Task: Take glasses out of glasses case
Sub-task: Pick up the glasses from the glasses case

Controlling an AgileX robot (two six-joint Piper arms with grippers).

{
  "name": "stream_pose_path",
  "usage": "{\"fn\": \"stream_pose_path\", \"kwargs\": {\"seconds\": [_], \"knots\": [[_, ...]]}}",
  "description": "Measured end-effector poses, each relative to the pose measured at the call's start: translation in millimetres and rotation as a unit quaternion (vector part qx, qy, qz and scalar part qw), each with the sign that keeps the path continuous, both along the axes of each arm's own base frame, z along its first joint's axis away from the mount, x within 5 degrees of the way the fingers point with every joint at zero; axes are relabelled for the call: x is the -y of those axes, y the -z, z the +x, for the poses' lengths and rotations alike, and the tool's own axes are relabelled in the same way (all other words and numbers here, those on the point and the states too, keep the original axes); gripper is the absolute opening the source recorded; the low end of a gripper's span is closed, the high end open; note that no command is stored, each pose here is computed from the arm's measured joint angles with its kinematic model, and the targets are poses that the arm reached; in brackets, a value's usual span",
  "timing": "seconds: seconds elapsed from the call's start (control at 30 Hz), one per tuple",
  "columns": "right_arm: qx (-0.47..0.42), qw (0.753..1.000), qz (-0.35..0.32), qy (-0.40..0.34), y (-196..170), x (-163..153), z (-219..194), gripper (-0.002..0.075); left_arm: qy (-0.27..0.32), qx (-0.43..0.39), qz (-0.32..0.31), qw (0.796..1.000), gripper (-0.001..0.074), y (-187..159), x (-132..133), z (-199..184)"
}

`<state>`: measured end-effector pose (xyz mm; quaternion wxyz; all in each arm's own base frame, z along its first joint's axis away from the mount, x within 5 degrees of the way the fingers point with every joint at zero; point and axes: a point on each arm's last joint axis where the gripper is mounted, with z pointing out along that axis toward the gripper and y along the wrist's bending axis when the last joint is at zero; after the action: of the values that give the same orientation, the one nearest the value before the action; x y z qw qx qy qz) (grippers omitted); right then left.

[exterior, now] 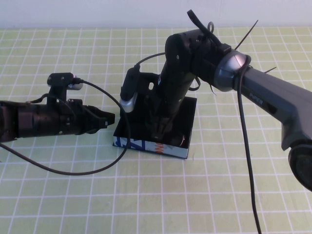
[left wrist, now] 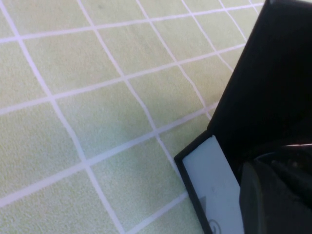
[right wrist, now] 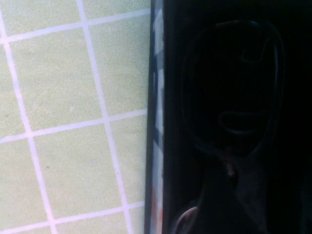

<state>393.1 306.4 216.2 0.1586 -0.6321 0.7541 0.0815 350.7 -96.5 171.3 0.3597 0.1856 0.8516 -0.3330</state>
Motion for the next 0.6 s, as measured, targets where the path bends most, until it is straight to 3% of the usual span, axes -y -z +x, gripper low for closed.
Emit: {"fn": "stream_pose_path", "kwargs": {"seconds": [0.6], "knots": [[-0.029,0.999,-0.013,-0.006,3.6,1.8,-5.0,0.0332,0.004,0.000,0.002,1.000,-0.0004,0.2,0.1,-0.4]]}}
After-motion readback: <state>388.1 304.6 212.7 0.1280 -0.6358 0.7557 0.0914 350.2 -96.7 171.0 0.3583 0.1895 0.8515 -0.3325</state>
